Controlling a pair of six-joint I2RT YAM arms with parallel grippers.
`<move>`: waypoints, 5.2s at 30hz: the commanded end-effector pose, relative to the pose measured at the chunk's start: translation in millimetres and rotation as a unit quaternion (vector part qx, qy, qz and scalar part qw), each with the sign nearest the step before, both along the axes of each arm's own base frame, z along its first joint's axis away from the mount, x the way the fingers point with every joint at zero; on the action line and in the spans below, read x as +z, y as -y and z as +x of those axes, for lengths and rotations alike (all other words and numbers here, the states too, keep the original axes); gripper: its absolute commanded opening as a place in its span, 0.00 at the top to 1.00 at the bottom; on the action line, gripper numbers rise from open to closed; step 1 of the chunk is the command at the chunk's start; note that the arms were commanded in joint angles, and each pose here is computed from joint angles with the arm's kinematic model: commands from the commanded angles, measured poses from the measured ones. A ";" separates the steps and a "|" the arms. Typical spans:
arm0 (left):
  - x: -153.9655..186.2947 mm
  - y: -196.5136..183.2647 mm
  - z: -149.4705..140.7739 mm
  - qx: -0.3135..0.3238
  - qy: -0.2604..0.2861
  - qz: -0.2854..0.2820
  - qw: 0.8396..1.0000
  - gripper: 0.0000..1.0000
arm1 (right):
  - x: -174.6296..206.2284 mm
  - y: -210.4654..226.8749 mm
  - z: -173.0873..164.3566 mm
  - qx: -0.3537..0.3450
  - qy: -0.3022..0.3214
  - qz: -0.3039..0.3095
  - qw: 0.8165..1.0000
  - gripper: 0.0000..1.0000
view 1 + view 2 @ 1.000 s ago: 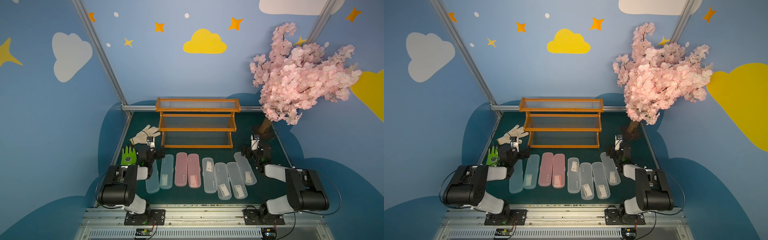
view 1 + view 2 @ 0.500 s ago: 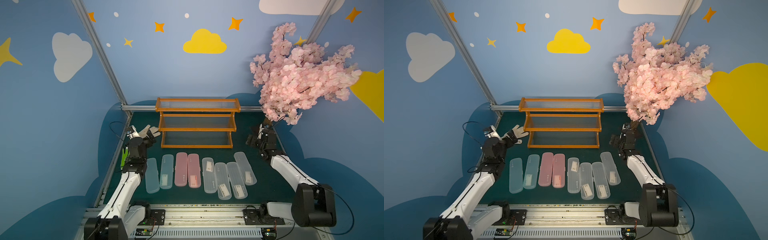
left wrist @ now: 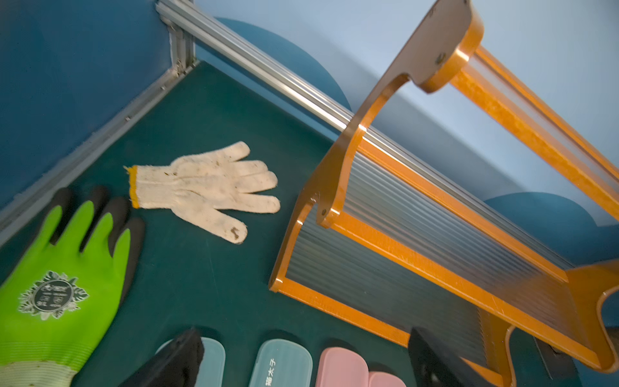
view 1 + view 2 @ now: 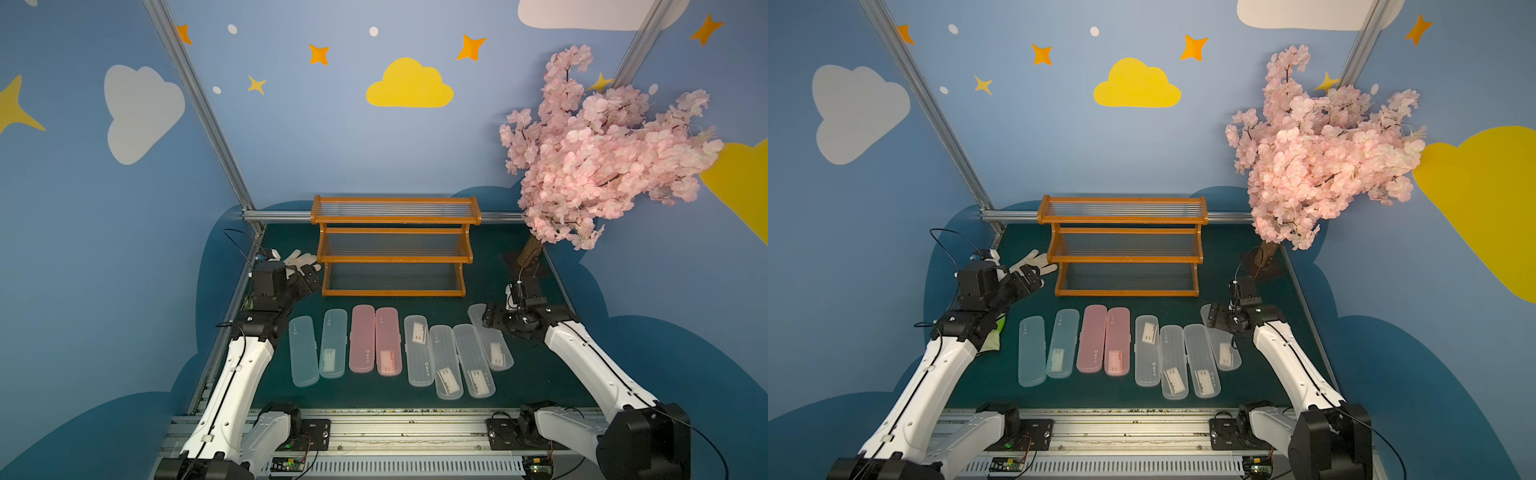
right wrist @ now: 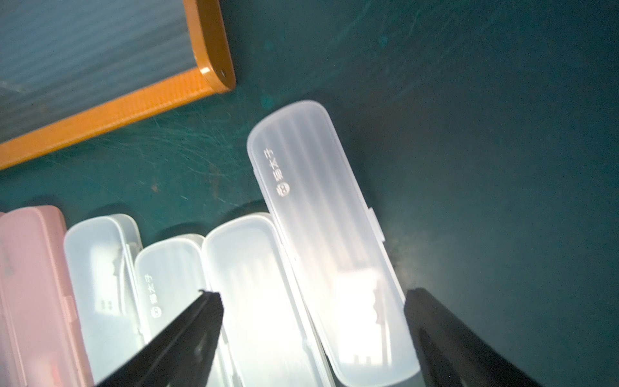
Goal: Place the pencil cases on the shelf according to color
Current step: Pick up the pencil case from the center of the board.
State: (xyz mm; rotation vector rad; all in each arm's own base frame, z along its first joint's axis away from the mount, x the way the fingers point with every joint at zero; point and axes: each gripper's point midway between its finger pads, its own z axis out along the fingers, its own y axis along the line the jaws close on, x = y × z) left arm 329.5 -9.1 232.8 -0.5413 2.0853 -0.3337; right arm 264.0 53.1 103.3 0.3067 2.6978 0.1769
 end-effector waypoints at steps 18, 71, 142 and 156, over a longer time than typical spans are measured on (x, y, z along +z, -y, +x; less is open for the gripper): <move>-44.6 55.6 3.4 -0.125 -0.079 -0.057 0.987 0.00 | -68.4 -3.9 -2.3 -0.013 -0.170 -0.021 0.985 0.09; -33.5 89.5 -3.1 -0.195 -0.070 -0.073 0.975 0.00 | -79.2 -4.5 -49.1 -0.053 -0.230 -0.057 0.970 0.02; 124.7 99.2 56.4 -0.222 0.126 -0.041 0.966 0.00 | 171.9 -129.8 -82.7 0.281 0.221 -0.011 0.934 0.43; 133.7 86.6 68.1 -0.186 0.145 -0.017 0.972 0.00 | 234.7 -153.2 -60.5 0.295 0.354 -0.004 0.887 0.43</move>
